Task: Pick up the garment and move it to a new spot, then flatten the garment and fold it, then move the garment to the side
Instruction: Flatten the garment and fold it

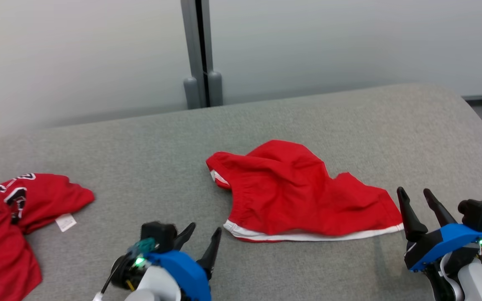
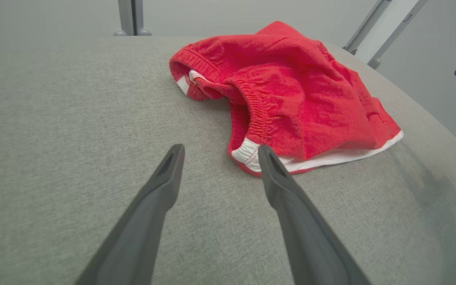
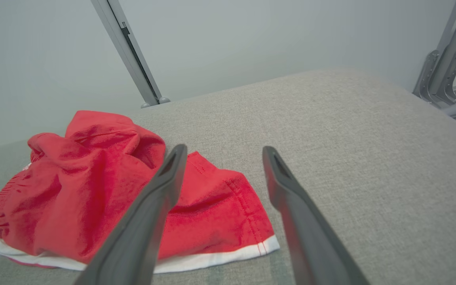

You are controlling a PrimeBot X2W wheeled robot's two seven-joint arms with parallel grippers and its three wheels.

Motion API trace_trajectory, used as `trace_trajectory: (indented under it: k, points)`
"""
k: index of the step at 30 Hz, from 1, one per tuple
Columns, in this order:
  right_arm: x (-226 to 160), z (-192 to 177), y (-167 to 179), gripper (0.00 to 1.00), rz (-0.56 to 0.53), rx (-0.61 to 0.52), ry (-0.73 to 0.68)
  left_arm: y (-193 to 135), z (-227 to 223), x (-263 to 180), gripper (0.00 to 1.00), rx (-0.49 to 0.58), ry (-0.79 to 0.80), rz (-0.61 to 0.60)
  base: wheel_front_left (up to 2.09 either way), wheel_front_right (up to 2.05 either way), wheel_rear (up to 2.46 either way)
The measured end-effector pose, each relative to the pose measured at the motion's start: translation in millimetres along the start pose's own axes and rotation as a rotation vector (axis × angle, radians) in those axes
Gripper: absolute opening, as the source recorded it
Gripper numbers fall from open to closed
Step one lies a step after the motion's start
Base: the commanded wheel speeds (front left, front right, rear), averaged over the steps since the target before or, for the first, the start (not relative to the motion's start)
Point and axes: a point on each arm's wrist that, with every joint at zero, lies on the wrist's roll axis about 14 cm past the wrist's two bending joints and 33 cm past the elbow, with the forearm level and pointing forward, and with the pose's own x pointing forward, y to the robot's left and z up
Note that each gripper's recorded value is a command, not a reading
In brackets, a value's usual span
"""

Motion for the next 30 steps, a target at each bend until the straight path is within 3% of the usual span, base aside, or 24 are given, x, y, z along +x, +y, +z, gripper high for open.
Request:
trace_trajectory:
  k: [4, 11, 12, 13, 14, 21, 30]
  points:
    - [0, -8, -4, 1.0, -0.018, 0.003, 0.031, -21, -8, 24, 1.0, 0.004, 0.122, -0.112, 0.0, 0.0, 0.0]
    - [-6, -22, -15, 1.0, -0.054, 0.02, 0.084, -27, -31, 49, 1.0, 0.04, 0.306, -0.198, 0.0, 0.0, 0.0]
    - [-7, -23, -18, 1.0, -0.061, 0.02, 0.086, -25, -34, 50, 0.86, 0.055, 0.318, -0.199, 0.0, 0.0, 0.0]
    - [-9, -22, -21, 1.0, -0.068, 0.02, 0.085, -25, -33, 52, 0.48, 0.053, 0.316, -0.201, 0.0, 0.0, 0.0]
    - [-10, -21, -24, 1.0, -0.073, 0.019, 0.083, -25, -32, 52, 0.0, 0.049, 0.315, -0.203, 0.0, 0.0, 0.0]
    - [-17, -16, -27, 1.0, -0.077, 0.019, 0.068, -14, -22, 40, 0.0, 0.019, 0.293, -0.174, 0.0, 0.0, 0.0]
    - [-11, -22, -5, 1.0, -0.013, 0.011, 0.1, 56, -25, -8, 0.0, -0.115, 0.253, 0.056, 0.0, 0.0, 0.0]
